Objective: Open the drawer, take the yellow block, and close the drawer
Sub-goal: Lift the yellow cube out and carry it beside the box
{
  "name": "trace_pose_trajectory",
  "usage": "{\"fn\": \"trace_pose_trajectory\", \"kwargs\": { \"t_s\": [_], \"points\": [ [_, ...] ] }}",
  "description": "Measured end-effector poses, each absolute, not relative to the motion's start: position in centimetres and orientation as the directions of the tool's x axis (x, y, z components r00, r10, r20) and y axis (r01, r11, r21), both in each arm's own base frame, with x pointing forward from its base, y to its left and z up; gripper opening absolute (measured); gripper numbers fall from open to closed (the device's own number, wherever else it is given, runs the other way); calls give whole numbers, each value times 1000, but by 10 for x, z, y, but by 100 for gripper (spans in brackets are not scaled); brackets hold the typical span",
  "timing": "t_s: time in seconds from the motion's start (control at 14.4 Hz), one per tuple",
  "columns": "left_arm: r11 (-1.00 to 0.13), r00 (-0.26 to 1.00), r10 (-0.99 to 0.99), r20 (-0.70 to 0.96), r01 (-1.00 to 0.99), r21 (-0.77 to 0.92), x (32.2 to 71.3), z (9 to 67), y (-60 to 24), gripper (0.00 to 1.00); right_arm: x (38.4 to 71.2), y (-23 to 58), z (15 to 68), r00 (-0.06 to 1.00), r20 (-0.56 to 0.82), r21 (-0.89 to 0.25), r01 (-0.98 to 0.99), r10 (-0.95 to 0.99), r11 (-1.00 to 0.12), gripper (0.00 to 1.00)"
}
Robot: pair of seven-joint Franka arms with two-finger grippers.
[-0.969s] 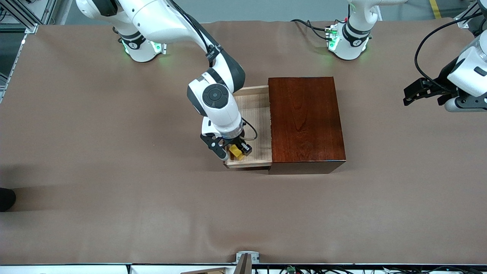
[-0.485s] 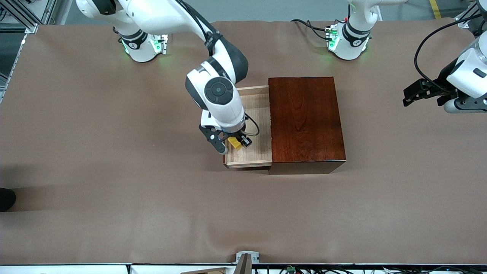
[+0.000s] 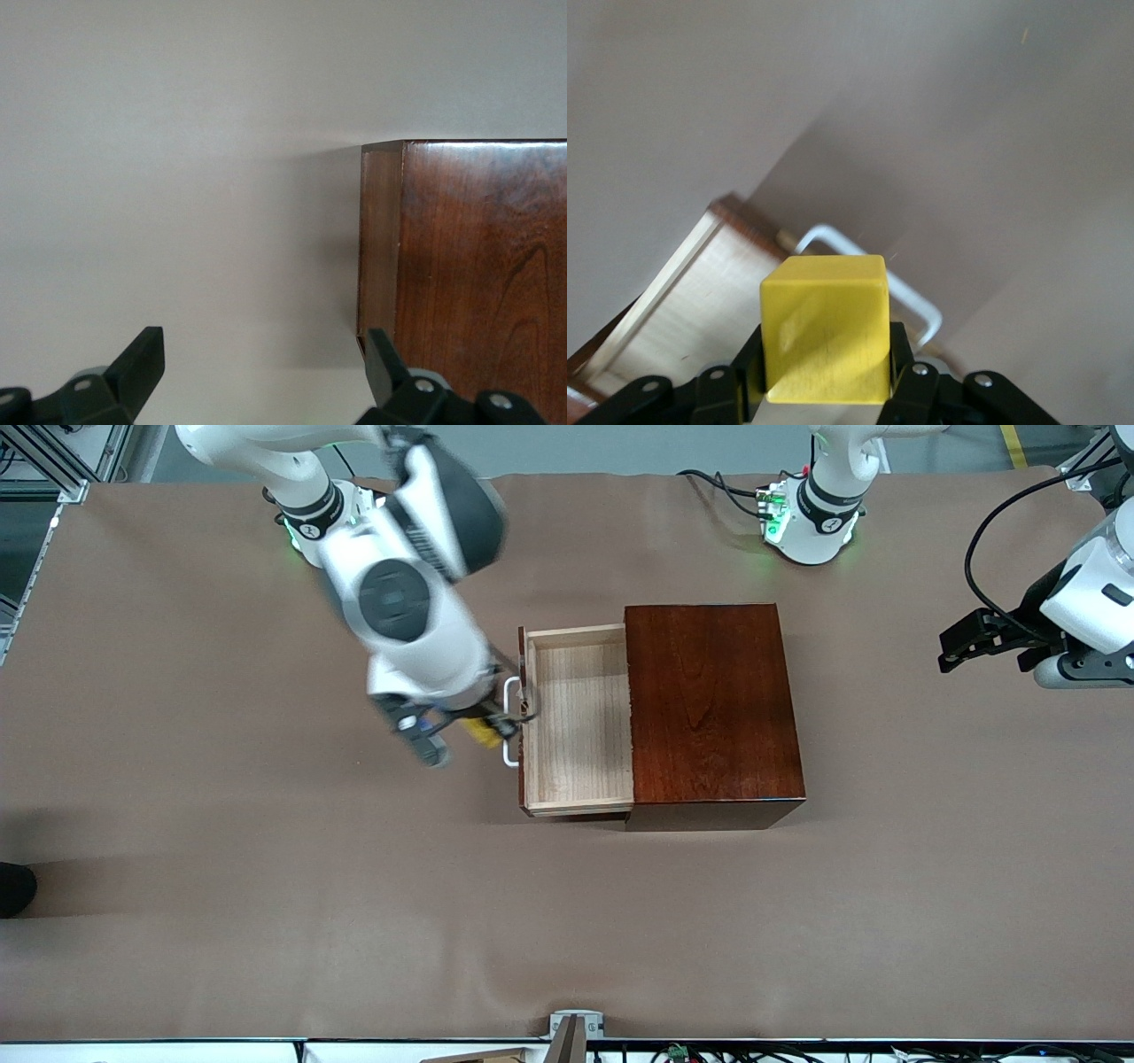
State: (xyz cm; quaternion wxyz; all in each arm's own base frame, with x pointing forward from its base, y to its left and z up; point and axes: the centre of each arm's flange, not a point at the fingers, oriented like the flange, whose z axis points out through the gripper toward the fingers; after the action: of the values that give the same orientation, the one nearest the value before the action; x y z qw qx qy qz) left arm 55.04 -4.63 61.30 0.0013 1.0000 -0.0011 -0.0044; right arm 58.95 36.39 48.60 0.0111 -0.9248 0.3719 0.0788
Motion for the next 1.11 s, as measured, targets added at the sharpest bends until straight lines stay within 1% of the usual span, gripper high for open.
{"fn": "trace_pose_trajectory", "kwargs": {
  "t_s": [0.21,0.35,0.48,0.62,0.76,0.9,1.04,1.11],
  "points": [
    [-1000,1000,-2,-9,-2,3,550,613,-46,100,609,284,492,823,-180,25,-544,-539,-839,56],
    [-1000,1000,-3,-9,-2,3,550,613,-46,100,607,237,490,870,-199,17,-457,-451,-889,56],
    [-1000,1000,-2,-9,-2,3,550,613,-46,100,597,194,478,911,-200,-14,-370,-360,-929,56],
    [-1000,1000,-2,-9,-2,3,550,613,-46,100,579,162,449,953,-166,-62,-267,-253,-962,56],
    [-1000,1000,-2,-9,-2,3,550,613,-46,100,556,144,404,983,-127,-90,-144,-132,-985,56],
    [-1000,1000,-2,-9,-2,3,550,613,-46,100,542,134,358,997,-71,-101,-41,-34,-994,56],
    [-1000,1000,-2,-9,-2,3,550,613,-46,100,527,127,315,1000,-15,-96,10,11,-995,56],
    [-1000,1000,-2,-9,-2,3,550,613,-46,100,521,125,298,999,-11,-90,35,36,-995,56]
  ]
}}
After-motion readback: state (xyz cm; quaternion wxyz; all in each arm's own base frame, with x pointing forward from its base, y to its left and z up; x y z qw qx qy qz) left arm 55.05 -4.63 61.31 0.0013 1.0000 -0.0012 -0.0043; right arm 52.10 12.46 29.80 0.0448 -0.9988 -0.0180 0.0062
